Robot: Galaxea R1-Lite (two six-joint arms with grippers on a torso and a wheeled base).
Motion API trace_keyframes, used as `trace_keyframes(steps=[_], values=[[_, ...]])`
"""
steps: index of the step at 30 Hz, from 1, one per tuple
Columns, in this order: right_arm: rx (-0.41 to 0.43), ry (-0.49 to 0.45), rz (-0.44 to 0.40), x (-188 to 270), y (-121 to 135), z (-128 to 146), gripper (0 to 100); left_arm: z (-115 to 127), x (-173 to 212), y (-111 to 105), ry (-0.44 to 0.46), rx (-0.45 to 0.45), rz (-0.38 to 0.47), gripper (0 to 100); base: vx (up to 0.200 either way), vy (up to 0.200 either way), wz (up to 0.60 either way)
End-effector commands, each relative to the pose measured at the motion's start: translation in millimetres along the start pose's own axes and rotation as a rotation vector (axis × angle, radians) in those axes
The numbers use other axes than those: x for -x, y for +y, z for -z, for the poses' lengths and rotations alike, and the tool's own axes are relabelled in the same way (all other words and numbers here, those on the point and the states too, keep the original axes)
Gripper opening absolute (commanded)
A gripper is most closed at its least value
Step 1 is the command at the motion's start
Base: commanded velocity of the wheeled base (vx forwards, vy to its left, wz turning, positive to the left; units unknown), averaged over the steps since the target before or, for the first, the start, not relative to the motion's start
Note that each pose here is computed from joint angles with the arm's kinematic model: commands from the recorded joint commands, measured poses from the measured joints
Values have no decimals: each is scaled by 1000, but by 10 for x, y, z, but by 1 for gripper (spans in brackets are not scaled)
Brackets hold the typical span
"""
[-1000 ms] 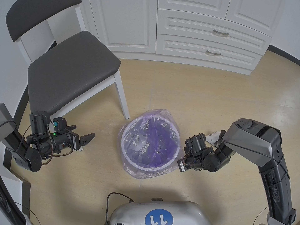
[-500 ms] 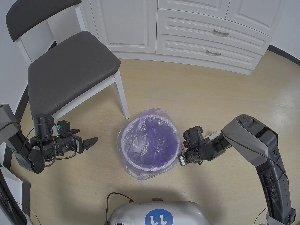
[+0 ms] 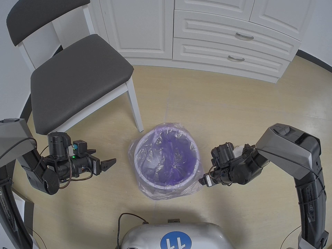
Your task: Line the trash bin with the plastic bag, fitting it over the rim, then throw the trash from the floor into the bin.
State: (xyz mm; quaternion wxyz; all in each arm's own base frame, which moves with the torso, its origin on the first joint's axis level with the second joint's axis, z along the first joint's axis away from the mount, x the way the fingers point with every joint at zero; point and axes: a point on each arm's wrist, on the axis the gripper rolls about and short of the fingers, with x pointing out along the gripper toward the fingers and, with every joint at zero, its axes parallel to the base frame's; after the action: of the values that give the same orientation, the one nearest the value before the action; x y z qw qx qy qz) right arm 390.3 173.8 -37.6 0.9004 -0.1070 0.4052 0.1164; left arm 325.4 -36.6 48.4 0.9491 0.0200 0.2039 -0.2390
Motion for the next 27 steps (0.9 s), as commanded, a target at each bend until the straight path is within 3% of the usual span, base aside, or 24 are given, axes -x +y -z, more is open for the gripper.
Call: trace_keyframes(steps=[1,5,10,17,21,27], values=[[-57,-143,-7,386,-37,114,100,221,-262,40,29,16,9,100,0,0,0],[-70,-222,-16,379,-50,207,100,359,-565,32,54,46,1,100,0,0,0],[-75,-215,-22,346,-91,278,100,391,-998,20,17,106,-35,100,0,0,0],[-85,-195,-24,113,-133,328,100,368,-1220,11,16,123,-18,100,0,0,0],[-81,-162,-50,-108,-108,374,100,437,-1344,37,47,131,-20,100,0,0,0],[-85,-29,-110,-337,-213,3,100,410,-1618,138,68,134,-67,100,0,0,0]])
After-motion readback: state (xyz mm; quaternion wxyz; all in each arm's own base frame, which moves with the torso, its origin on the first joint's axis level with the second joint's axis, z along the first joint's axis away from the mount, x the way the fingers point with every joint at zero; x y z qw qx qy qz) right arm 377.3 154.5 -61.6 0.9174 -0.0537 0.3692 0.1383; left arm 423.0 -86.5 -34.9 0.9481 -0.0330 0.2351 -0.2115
